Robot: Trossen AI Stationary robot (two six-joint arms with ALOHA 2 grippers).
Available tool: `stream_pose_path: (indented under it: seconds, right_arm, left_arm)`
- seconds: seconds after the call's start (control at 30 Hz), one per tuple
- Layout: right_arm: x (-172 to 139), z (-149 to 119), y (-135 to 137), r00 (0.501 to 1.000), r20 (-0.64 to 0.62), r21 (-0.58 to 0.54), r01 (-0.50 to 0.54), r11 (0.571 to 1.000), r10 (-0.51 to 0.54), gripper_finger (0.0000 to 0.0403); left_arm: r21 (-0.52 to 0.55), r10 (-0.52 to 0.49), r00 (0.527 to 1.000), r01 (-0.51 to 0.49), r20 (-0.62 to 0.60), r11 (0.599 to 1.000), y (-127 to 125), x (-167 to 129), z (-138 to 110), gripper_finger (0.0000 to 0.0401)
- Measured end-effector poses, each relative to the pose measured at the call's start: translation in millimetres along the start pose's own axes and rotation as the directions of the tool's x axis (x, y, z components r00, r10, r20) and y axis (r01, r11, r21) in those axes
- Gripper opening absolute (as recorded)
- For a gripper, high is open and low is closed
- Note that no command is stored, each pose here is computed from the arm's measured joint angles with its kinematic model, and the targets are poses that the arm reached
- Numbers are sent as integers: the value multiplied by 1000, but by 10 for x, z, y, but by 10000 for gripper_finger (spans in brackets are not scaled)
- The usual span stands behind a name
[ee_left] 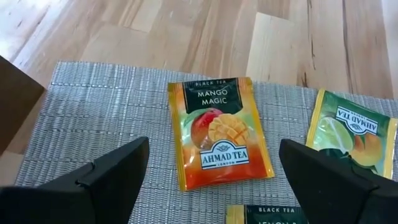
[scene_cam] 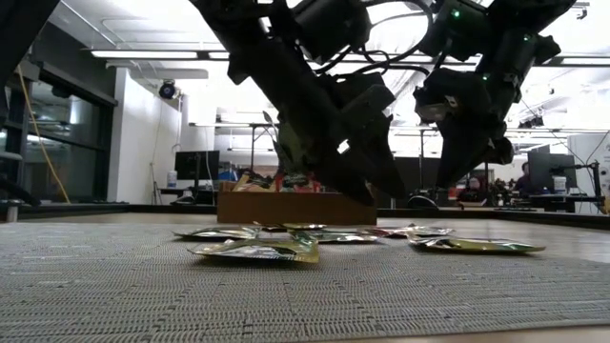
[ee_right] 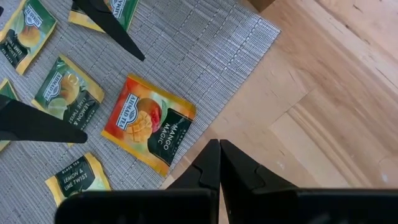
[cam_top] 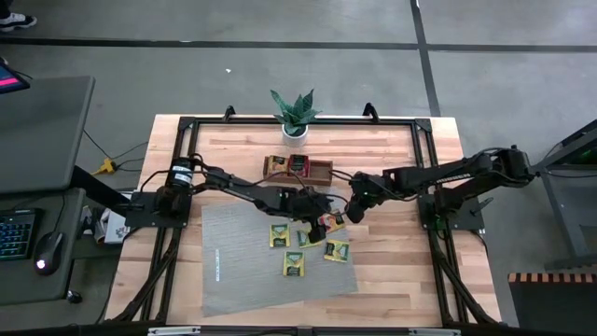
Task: Pick & Place Tea
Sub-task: Put the orange tea bag into the left section of the wooden organizer
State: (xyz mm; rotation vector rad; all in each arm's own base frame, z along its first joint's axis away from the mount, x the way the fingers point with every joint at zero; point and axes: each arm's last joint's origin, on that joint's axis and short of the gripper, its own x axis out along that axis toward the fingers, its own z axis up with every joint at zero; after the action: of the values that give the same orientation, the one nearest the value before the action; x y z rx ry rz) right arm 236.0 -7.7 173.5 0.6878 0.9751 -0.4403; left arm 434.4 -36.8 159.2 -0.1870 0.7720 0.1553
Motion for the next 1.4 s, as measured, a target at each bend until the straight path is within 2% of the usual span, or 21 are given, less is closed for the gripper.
stream_pose_path:
  seconds: [0.1, 0.33, 0.5, 0.67, 0.8, 0.9, 1.1, 1.23, 1.4]
  right_arm:
    - [0, 1, -1, 1000, 3, 1, 3, 1000, -3, 0]
    - [0, 4, -5, 1000, 15, 2, 16, 1000, -16, 0]
    - [0, 5, -4, 1000, 16, 2, 16, 1000, -16, 0]
    - [0, 5, -5, 1000, 18, 2, 19, 1000, -19, 0]
    - [0, 7, -7, 999, 24, 3, 24, 1000, -25, 0]
    - [0, 8, -7, 999, 26, 3, 27, 1000, -27, 0]
    - [-1, 18, -13, 997, 52, 7, 49, 999, -50, 4]
    - [-1, 21, -12, 997, 58, 7, 51, 999, -51, 24]
    - [-1, 24, -10, 997, 62, 6, 50, 999, -51, 63]
  left_arm:
    - [-5, 2, 1000, -2, -2, 1000, 1, 0, -2, 358]
    - [-92, 58, 998, -57, 8, 994, 25, 0, -2, 358]
    - [-139, 60, 998, -60, -4, 988, 28, 0, -13, 358]
    - [-154, 57, 998, -59, -19, 986, 29, 0, -26, 358]
    - [-126, 46, 999, -48, -18, 991, 26, -1, -23, 355]
    - [-105, 32, 999, -34, -22, 994, 15, -1, -26, 331]
    - [-95, -4, 1000, 1, -30, 995, 3, -2, -27, 241]
    - [-50, -15, 1000, 14, -11, 999, -10, -2, -9, 188]
    - [-1, -40, 999, 40, 3, 999, -64, -9, -5, 150]
